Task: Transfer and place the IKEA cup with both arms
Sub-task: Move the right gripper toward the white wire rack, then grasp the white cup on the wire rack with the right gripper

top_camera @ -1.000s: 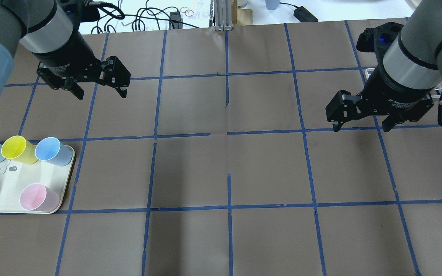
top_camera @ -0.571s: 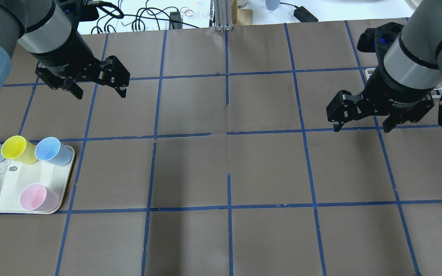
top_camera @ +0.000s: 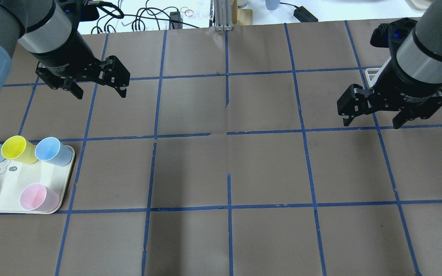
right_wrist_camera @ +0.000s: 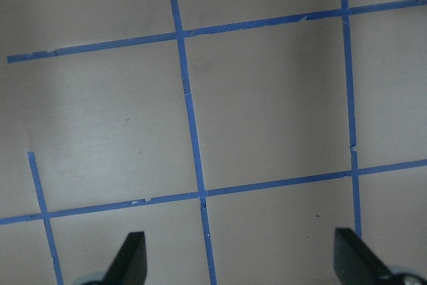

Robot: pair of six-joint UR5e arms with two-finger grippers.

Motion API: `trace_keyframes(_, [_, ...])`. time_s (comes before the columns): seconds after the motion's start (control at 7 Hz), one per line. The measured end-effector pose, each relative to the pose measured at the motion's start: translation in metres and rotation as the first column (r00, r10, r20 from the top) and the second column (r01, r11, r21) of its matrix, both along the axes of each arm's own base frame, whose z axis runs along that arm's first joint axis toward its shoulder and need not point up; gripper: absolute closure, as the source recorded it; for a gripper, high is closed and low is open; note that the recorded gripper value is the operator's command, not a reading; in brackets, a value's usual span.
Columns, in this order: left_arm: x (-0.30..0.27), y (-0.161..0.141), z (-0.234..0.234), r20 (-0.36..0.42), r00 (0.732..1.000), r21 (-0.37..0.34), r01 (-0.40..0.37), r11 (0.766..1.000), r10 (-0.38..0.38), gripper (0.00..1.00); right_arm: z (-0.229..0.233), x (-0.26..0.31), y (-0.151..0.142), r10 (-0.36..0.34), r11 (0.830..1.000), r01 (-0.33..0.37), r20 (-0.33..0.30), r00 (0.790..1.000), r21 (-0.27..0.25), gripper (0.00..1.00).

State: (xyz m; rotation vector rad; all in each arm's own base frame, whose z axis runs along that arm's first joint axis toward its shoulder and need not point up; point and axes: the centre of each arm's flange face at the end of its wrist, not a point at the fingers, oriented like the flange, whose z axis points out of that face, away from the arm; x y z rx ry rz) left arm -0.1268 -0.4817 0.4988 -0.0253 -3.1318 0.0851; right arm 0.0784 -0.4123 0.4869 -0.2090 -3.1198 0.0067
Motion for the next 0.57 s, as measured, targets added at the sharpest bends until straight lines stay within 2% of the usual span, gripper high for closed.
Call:
trace_keyframes(0.29, [0.000,0.000,0.000,0.000,1.000,0.001,0.000,1.000,0.000,0.00,-0.004,-0.053,-0.019,0.042,0.999,-0.042,-0.006,0.999,-0.021,0.00])
trace_keyframes(0.57, [0.000,0.000,0.000,-0.001,1.000,0.000,-0.001,1.000,0.001,0.00,-0.017,-0.112,-0.040,0.139,0.990,-0.139,-0.022,0.990,-0.037,0.00])
